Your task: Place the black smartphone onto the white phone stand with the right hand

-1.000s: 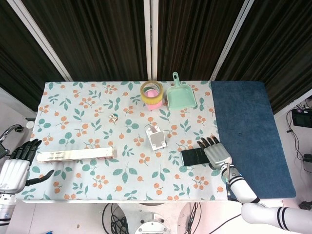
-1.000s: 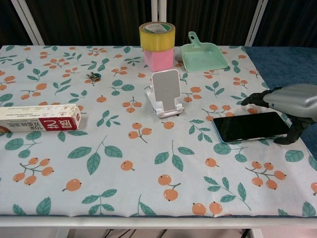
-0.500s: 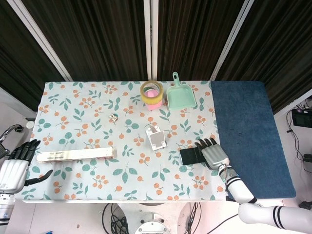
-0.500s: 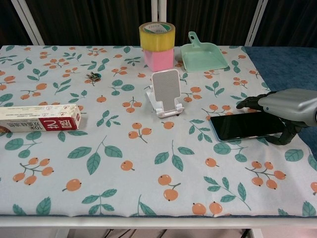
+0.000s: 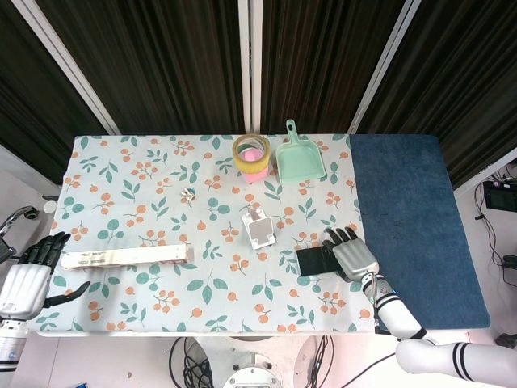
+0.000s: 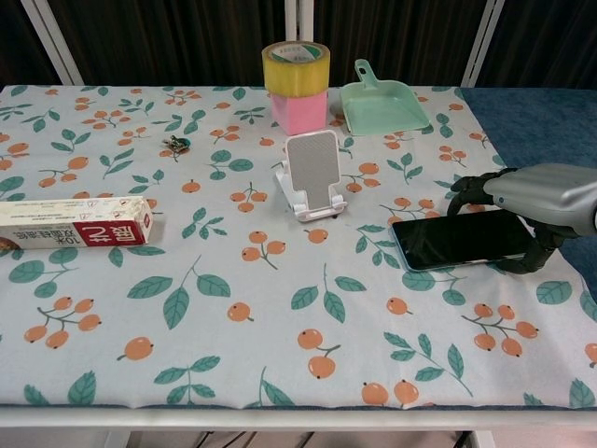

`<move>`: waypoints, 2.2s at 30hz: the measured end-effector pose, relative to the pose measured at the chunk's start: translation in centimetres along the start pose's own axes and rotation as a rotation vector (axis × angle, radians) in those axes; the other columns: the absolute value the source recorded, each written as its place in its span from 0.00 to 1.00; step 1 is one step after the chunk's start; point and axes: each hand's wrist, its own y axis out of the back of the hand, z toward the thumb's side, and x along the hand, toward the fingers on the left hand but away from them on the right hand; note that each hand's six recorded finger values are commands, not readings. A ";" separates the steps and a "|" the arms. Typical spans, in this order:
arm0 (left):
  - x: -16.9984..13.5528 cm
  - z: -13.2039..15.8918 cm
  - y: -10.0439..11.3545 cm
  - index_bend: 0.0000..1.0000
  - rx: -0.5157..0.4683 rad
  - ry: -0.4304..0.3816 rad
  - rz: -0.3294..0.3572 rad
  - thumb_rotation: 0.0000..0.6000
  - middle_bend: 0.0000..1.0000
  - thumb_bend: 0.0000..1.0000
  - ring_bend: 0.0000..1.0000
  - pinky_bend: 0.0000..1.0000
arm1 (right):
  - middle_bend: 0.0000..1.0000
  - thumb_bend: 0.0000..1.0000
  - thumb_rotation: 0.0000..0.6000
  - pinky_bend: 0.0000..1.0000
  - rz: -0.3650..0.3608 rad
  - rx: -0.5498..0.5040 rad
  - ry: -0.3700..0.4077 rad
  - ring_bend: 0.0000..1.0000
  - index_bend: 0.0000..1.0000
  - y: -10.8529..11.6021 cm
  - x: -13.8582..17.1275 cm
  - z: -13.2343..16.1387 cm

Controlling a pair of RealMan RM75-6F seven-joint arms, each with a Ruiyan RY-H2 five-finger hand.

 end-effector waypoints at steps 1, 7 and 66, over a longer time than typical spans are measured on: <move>0.0 0.0 0.0 0.04 0.000 0.000 -0.001 0.27 0.08 0.13 0.09 0.19 | 0.00 0.21 1.00 0.00 -0.006 -0.002 0.002 0.00 0.44 0.1 0.1 0.0; 0.1 0.1 -0.3 0.04 -0.003 0.001 -0.010 0.27 0.08 0.13 0.09 0.19 | 0.06 0.24 1.00 0.00 -0.041 -0.019 0.018 0.00 0.49 0.3 0.5 0.1; -0.2 -1.2 -1.0 0.04 -0.030 0.038 -0.017 0.30 0.08 0.13 0.09 0.19 | 0.38 0.38 1.00 0.00 -0.749 1.473 0.580 0.39 0.62 20.0 0.4 10.1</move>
